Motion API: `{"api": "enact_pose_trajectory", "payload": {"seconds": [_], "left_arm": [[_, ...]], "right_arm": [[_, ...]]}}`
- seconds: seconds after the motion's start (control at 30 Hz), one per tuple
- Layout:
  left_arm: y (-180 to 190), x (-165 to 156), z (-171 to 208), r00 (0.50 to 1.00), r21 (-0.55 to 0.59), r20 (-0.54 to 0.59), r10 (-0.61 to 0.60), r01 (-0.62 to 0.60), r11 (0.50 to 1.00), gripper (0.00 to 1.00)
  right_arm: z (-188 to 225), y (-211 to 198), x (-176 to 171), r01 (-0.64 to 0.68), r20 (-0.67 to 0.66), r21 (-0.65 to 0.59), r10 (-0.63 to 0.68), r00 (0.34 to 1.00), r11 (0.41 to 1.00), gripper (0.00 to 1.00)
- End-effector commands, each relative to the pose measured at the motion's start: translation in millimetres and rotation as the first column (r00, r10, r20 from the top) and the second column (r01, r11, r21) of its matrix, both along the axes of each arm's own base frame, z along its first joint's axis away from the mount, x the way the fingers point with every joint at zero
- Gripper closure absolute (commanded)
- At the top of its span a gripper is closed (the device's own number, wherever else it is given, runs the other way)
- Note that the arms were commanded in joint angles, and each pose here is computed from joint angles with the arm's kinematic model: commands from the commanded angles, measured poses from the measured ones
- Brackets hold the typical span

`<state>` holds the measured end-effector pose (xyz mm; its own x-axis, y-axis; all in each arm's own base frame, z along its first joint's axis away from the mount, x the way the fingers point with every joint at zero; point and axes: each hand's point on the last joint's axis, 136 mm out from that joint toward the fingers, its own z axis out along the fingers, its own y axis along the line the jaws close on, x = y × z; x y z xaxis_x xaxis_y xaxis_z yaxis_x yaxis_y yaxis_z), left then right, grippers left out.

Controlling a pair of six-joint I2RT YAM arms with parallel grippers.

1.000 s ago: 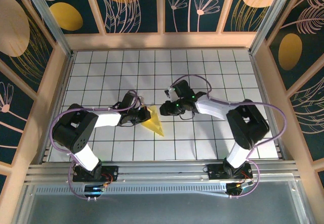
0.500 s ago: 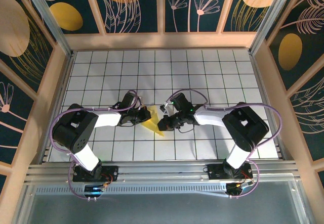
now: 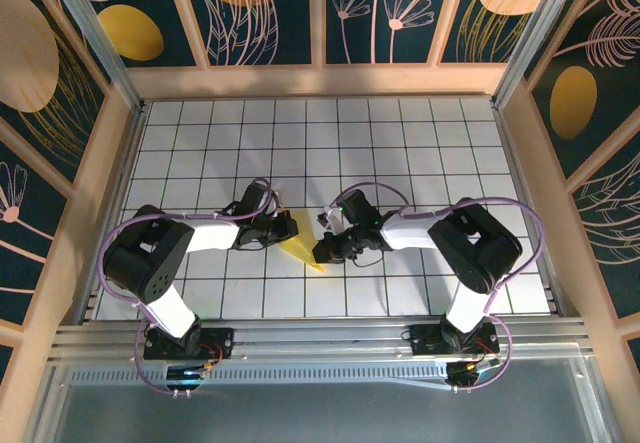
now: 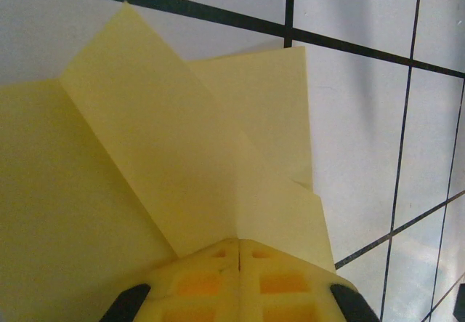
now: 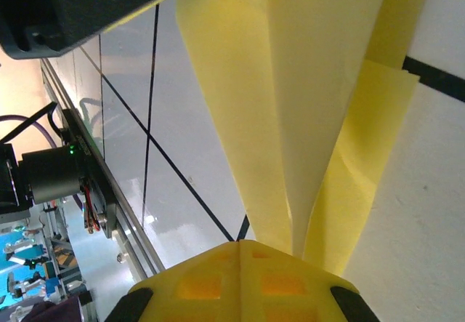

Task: Fold a paper plane with a square sheet of paper (fold left side to right side)
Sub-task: Fourth fold the wing at the center of the table.

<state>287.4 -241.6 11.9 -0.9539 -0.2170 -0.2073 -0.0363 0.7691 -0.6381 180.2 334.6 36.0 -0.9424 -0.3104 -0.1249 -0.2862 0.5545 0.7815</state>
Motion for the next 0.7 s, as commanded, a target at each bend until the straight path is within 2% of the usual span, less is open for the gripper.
{"api": "enact_pose_trajectory", "payload": {"seconds": [0.0,0.67], "left_arm": [[17,-14,-24,0.998,0.098,-0.063,0.019,-0.013,0.995,0.98],[17,-14,-25,0.998,0.101,-0.063,0.019,-0.012,0.995,0.98]], "right_arm": [[-8,1,-10,-0.020,-0.029,0.002,0.020,0.999,1.000,1.00],[-18,0,-19,-0.028,-0.050,-0.033,0.026,0.998,0.999,1.00]]}}
